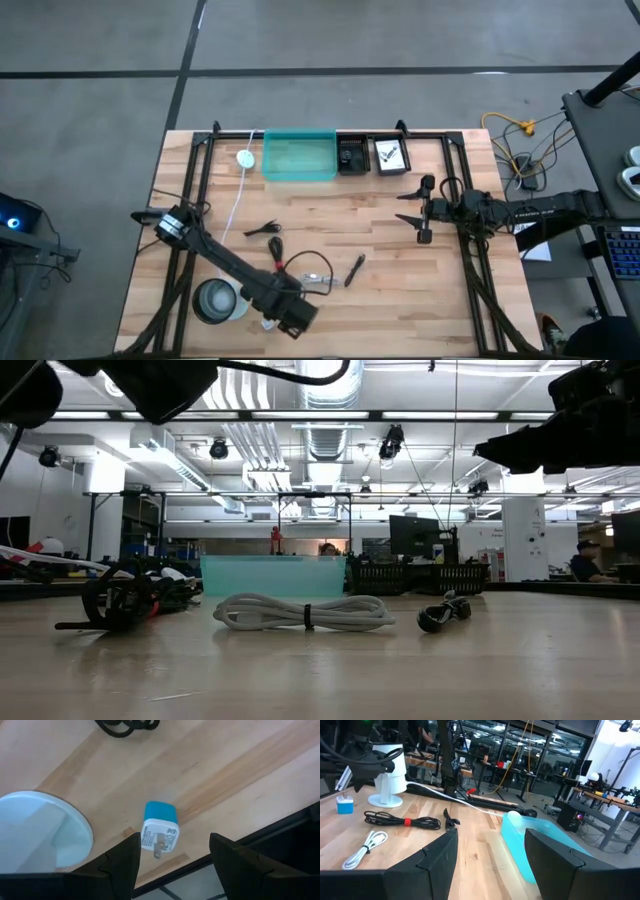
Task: Pick and place items into bin
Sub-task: Put the blue charger adapter into the left black bin
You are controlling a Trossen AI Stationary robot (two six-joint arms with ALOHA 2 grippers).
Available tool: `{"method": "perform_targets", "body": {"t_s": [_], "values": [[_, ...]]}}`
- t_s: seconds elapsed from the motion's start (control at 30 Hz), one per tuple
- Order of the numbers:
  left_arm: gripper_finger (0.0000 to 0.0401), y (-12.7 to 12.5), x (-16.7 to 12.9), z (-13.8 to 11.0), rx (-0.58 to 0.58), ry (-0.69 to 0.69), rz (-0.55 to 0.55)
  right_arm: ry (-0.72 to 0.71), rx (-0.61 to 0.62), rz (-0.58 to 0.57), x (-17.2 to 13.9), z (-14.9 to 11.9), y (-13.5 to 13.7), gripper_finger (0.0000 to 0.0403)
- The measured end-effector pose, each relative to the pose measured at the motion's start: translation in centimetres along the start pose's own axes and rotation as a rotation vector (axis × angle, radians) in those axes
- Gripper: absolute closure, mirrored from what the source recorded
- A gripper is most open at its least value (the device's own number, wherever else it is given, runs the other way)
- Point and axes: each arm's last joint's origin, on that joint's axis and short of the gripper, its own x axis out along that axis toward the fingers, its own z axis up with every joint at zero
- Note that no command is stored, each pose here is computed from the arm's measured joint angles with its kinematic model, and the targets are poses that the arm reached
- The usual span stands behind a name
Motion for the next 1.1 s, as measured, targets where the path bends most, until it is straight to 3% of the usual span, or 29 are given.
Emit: {"method": "perform_targets", "body": {"t_s": [0.5, 1.1], "values": [[0.0182, 0.8, 3.0, -0.7, 0.031, 0.007, 0.003, 0.005, -0.001, 0.001, 0.0, 0.0, 0.0, 0.0188], [0.0183, 0.9, 3.7, -1.2, 0.065, 0.025, -0.005, 0.005, -0.002, 0.001, 0.0, 0.0, 0.0, 0.0188]]}}
